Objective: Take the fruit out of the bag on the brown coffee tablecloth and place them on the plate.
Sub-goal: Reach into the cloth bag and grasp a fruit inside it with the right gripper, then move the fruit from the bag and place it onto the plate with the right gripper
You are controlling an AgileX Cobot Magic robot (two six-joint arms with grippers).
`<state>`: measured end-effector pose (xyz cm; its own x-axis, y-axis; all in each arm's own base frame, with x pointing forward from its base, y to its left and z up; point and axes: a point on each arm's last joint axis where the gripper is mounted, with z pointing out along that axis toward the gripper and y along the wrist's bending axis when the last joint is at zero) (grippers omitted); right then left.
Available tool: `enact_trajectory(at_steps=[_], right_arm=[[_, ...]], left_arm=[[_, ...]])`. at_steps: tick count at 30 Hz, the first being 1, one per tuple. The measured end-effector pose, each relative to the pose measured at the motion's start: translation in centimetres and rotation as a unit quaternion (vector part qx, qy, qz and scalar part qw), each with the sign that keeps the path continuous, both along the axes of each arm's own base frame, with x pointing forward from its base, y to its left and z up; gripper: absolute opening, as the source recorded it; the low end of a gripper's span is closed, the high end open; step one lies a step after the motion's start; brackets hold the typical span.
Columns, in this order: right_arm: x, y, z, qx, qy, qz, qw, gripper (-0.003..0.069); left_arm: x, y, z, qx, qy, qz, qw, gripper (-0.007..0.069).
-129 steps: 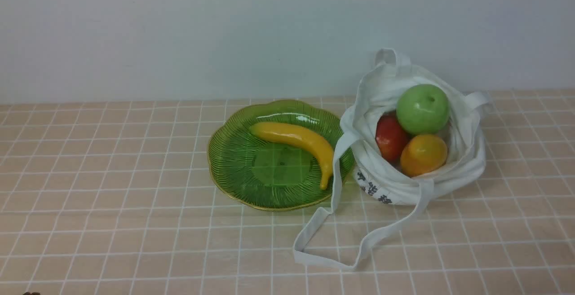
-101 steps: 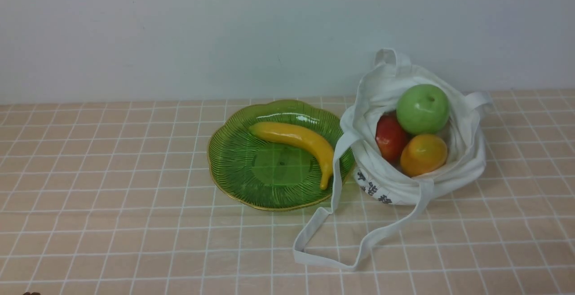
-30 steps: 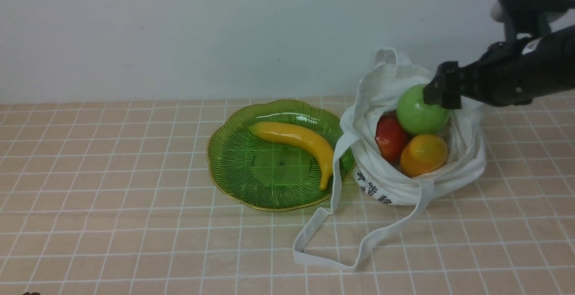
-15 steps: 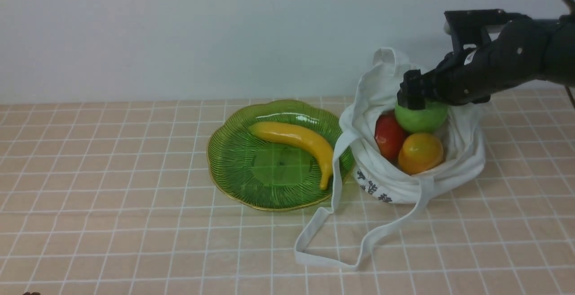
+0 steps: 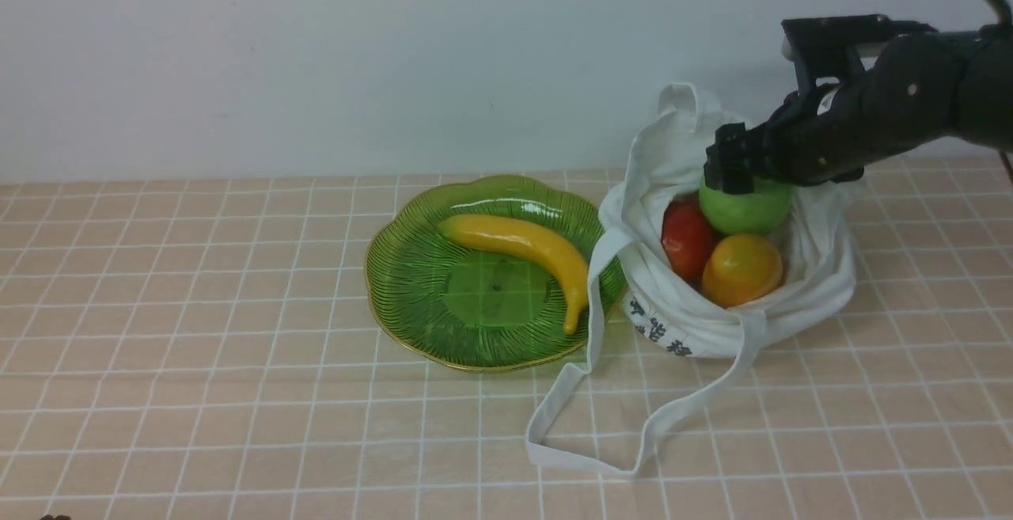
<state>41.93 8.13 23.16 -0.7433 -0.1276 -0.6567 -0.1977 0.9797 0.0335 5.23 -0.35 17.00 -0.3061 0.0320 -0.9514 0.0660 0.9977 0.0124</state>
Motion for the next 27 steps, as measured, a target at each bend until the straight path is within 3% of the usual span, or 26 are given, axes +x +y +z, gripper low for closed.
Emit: enact_trajectory(at_steps=[9, 13, 16, 21, 27], right_arm=[[-2.9, -0.4, 6.2, 0.009, -0.042, 0.010, 0.999, 0.0613], [-5.1, 1.4, 9.9, 0.080, -0.073, 0.029, 0.994, 0.0613], [-5.9, 4.5, 9.7, 0.111, -0.061, 0.080, 0.989, 0.0613], [-6.4, 11.7, 6.0, 0.129, -0.036, 0.178, 0.975, 0.0613], [-6.1, 16.1, 1.8, 0.101, -0.047, 0.221, 0.969, 0.0613]], left_arm=[[0.0, 0.0, 0.0, 0.000, 0.000, 0.000, 1.000, -0.0008], [0.0, 0.0, 0.0, 0.000, 0.000, 0.000, 1.000, -0.0008], [0.0, 0.0, 0.0, 0.000, 0.000, 0.000, 1.000, -0.0008], [0.0, 0.0, 0.0, 0.000, 0.000, 0.000, 1.000, -0.0008], [0.0, 0.0, 0.0, 0.000, 0.000, 0.000, 1.000, -0.0008]])
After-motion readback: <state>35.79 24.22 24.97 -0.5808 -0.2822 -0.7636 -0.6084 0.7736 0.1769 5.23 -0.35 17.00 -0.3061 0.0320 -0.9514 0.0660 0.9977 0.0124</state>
